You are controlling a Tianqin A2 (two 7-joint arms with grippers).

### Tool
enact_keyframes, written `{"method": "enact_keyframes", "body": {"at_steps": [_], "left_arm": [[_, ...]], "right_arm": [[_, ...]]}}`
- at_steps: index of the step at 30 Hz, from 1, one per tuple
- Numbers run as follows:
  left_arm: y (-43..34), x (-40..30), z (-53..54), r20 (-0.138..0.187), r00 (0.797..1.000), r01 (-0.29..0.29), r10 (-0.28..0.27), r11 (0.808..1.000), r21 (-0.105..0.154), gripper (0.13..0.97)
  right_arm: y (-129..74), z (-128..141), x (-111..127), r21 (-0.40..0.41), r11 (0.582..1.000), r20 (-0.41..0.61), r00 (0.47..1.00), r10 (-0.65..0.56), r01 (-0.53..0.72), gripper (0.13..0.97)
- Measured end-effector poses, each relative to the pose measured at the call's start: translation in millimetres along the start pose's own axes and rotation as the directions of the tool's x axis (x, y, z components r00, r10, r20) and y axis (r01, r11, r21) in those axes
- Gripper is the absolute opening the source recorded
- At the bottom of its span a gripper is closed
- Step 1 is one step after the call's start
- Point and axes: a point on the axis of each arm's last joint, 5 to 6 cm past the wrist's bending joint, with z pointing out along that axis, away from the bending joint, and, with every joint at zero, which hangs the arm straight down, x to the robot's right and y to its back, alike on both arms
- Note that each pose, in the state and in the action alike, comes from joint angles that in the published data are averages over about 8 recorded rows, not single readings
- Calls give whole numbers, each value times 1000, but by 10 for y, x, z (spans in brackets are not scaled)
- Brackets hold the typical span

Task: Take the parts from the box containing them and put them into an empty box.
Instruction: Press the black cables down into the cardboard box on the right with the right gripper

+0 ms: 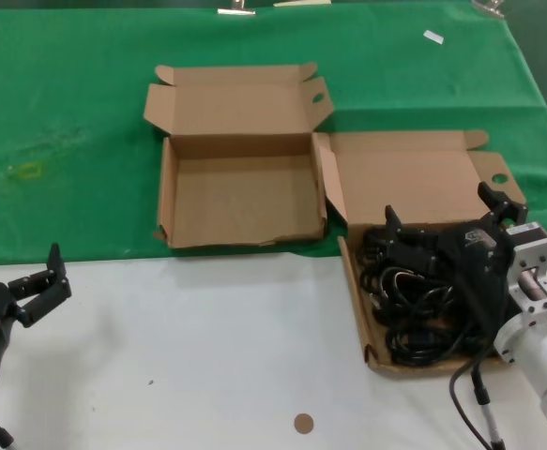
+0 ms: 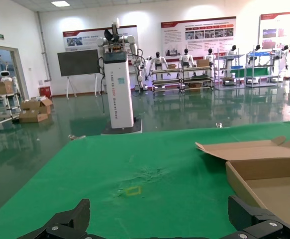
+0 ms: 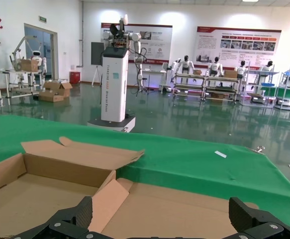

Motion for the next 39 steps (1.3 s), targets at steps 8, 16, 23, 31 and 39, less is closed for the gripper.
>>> {"method": "enact_keyframes", "body": {"at_steps": [8,16,23,31,39], "left_arm": [[0,0,0,0,1000,0,0,1000,0,966],[0,0,0,0,1000,0,0,1000,0,966],[0,0,0,0,1000,0,0,1000,0,952],[0,0,0,0,1000,0,0,1000,0,887],[0,0,0,0,1000,0,0,1000,0,769]], "right_arm": [[0,0,0,0,1000,0,1000,0,0,966],[0,0,0,0,1000,0,1000,0,0,966],[0,0,0,0,1000,0,1000,0,0,966],[2,2,-4,-1,1000,1,1000,-2,2,966],[7,10,-18,-7,1000,11,1000,-16,16,966]]}}
